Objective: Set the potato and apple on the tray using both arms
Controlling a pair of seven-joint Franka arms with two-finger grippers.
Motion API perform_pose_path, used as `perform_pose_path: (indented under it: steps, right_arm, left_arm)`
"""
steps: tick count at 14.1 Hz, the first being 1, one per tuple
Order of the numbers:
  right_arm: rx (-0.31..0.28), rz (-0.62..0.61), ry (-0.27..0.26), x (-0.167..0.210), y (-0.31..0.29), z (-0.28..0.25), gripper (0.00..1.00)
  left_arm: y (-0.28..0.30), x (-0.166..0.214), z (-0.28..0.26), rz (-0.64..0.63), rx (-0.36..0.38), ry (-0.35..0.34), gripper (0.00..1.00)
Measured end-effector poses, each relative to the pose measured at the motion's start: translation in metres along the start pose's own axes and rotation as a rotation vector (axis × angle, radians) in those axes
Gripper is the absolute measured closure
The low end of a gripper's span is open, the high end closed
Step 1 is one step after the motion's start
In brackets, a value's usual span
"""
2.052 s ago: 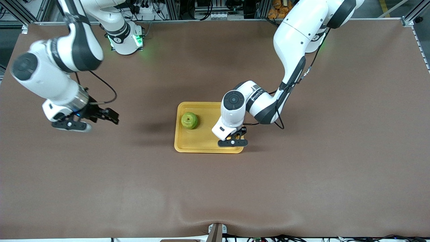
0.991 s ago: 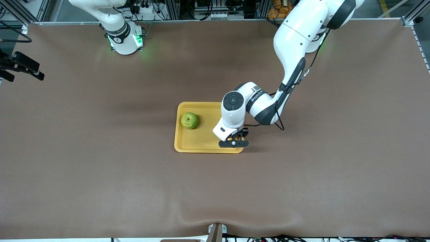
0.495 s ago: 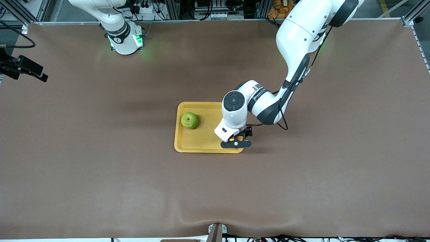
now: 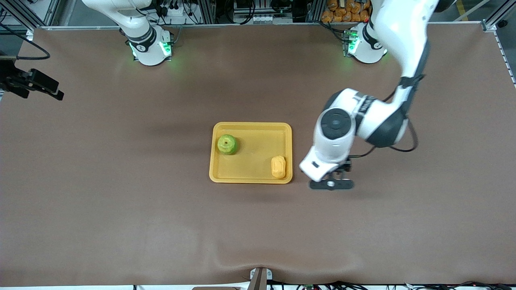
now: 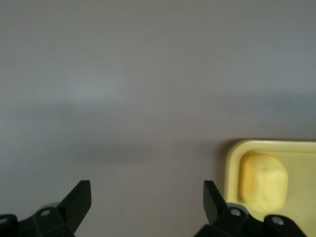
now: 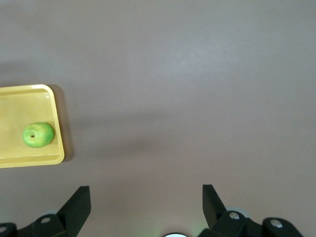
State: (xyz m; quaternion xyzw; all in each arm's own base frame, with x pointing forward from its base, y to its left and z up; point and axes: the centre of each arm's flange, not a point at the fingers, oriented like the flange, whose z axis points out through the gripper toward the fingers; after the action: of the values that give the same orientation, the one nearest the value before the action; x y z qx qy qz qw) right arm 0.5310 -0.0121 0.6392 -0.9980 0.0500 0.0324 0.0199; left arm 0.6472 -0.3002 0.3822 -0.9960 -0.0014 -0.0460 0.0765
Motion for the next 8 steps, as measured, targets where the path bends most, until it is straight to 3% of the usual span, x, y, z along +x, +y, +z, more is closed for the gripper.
perform_pose_path:
  steps: [8]
  right_arm:
    - [-0.001,-0.037,-0.019,0.001,0.004,0.009,0.00]
  left_arm:
    - [-0.132,0.003,-0.092,-0.009,0.059,-0.078,0.00]
